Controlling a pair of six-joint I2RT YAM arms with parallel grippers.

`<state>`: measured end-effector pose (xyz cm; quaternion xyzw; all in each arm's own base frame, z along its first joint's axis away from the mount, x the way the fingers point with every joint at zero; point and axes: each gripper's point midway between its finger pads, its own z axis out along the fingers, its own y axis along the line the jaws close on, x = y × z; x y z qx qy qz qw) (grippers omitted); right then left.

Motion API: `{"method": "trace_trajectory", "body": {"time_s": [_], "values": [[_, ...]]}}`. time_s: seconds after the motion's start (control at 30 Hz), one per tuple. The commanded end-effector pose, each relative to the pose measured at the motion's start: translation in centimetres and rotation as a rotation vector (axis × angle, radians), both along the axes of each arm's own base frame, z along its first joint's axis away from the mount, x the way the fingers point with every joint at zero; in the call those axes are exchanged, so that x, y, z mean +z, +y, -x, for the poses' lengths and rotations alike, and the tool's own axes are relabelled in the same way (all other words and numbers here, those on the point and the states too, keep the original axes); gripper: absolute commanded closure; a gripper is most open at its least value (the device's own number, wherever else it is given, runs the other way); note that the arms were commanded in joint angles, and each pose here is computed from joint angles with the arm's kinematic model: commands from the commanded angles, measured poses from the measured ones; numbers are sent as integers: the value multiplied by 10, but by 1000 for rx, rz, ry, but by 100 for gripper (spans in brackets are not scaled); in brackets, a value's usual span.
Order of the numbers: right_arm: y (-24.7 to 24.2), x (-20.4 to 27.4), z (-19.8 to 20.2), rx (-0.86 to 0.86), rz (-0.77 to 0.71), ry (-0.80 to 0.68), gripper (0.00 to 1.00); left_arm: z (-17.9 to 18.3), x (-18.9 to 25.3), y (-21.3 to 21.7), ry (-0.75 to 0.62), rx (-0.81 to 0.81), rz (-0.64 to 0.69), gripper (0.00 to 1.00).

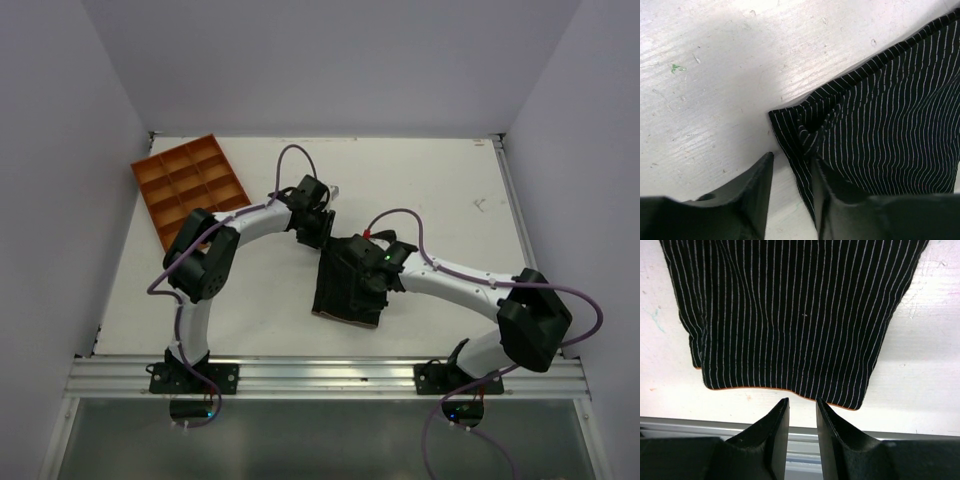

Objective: Roll the underwear
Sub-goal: Fold the underwear

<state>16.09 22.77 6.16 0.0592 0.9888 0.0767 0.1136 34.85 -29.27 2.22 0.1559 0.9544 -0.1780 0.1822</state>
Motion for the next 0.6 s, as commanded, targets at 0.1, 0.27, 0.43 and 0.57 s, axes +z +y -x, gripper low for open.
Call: {"method": "trace_trajectory", "body": {"time_s": [0.1, 0.27, 0.43, 0.57], "values": [[-5, 6, 0, -23, 1, -31, 67, 2, -11, -1, 39, -23, 35, 68], [-15, 14, 2, -41, 15, -51, 67, 7, -9, -11, 75, -42, 115, 78], [-32, 14, 4, -62, 69, -65, 67, 17, -7, -16, 110, -23, 168, 95], [-53, 2, 3, -105, 146, -43, 68, 28, -8, -11, 153, 60, 180, 100]]}}
